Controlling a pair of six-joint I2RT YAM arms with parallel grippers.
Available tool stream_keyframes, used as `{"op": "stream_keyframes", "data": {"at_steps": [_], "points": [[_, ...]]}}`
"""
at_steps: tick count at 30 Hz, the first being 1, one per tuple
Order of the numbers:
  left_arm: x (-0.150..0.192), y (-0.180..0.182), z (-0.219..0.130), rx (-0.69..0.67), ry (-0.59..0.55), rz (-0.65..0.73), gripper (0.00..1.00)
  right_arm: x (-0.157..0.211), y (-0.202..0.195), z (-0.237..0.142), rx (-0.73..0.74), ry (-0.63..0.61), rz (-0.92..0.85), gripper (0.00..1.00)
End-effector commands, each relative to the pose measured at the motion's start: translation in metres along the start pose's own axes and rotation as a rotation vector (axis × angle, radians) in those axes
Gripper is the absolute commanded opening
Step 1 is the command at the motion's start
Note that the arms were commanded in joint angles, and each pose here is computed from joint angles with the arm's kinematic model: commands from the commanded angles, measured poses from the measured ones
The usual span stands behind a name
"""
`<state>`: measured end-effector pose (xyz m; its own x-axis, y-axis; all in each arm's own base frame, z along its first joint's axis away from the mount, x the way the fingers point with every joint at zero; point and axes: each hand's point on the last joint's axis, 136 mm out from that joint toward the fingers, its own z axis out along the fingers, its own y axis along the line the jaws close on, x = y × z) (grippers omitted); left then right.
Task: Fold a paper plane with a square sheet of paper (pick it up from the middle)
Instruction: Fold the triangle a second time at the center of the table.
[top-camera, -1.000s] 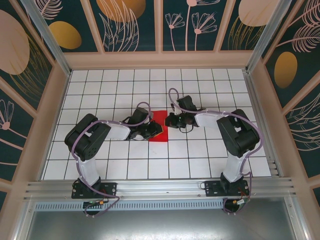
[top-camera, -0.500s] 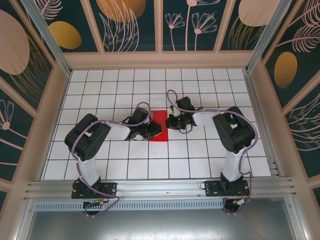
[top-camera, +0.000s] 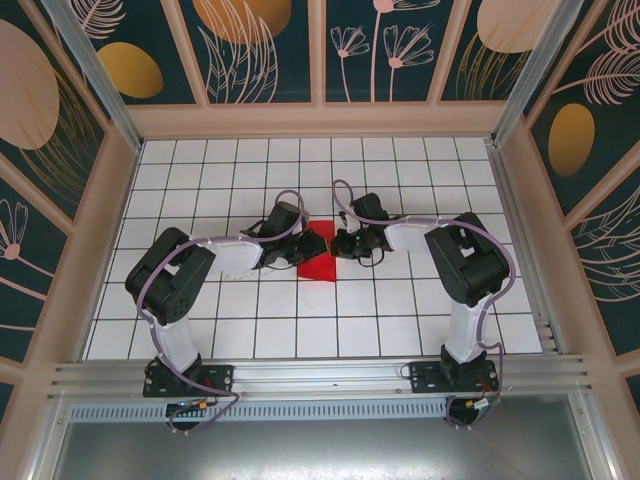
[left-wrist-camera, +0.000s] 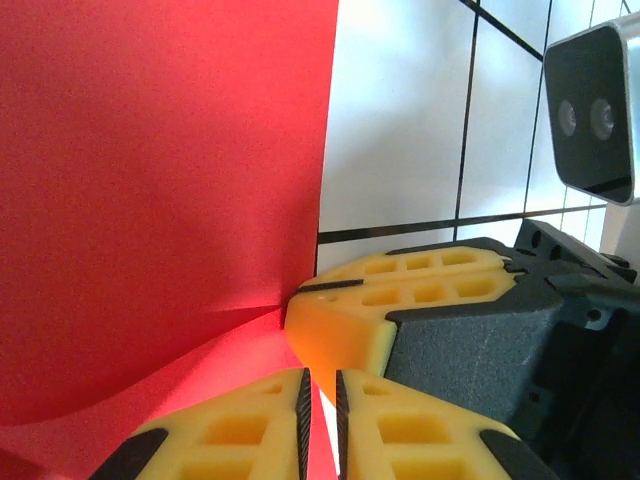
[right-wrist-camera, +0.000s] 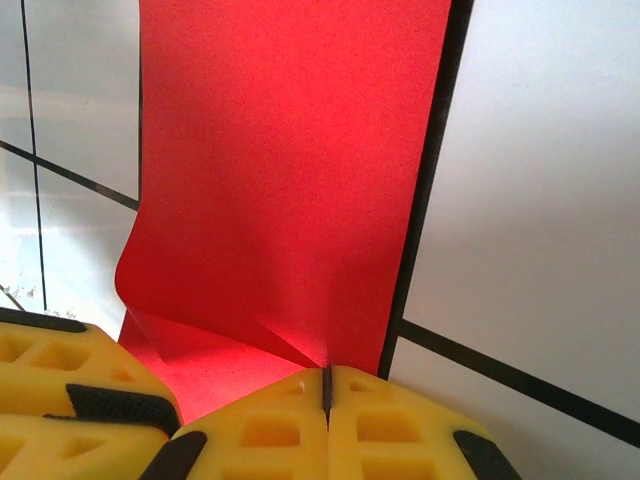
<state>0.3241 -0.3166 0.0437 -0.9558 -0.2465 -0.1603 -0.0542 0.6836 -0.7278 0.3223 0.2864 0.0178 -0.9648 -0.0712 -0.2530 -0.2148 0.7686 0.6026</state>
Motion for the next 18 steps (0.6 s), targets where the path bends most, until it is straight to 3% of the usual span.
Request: {"op": "stream_keyframes", "data": {"at_steps": [1, 13, 18], "points": [[0.001, 0.021, 0.005, -0.085, 0.012, 0.001, 0.18, 0.019, -0.031, 0.011, 0.11, 0.057, 0.019, 0.02], [0.016, 0.055, 0.011, -0.164, 0.04, -0.041, 0.13, 0.015, -0.026, 0.01, 0.098, 0.054, 0.007, 0.02], [0.027, 0.073, 0.009, -0.201, 0.052, -0.07, 0.07, -0.01, 0.009, -0.011, 0.01, -0.022, -0.041, 0.02]]}}
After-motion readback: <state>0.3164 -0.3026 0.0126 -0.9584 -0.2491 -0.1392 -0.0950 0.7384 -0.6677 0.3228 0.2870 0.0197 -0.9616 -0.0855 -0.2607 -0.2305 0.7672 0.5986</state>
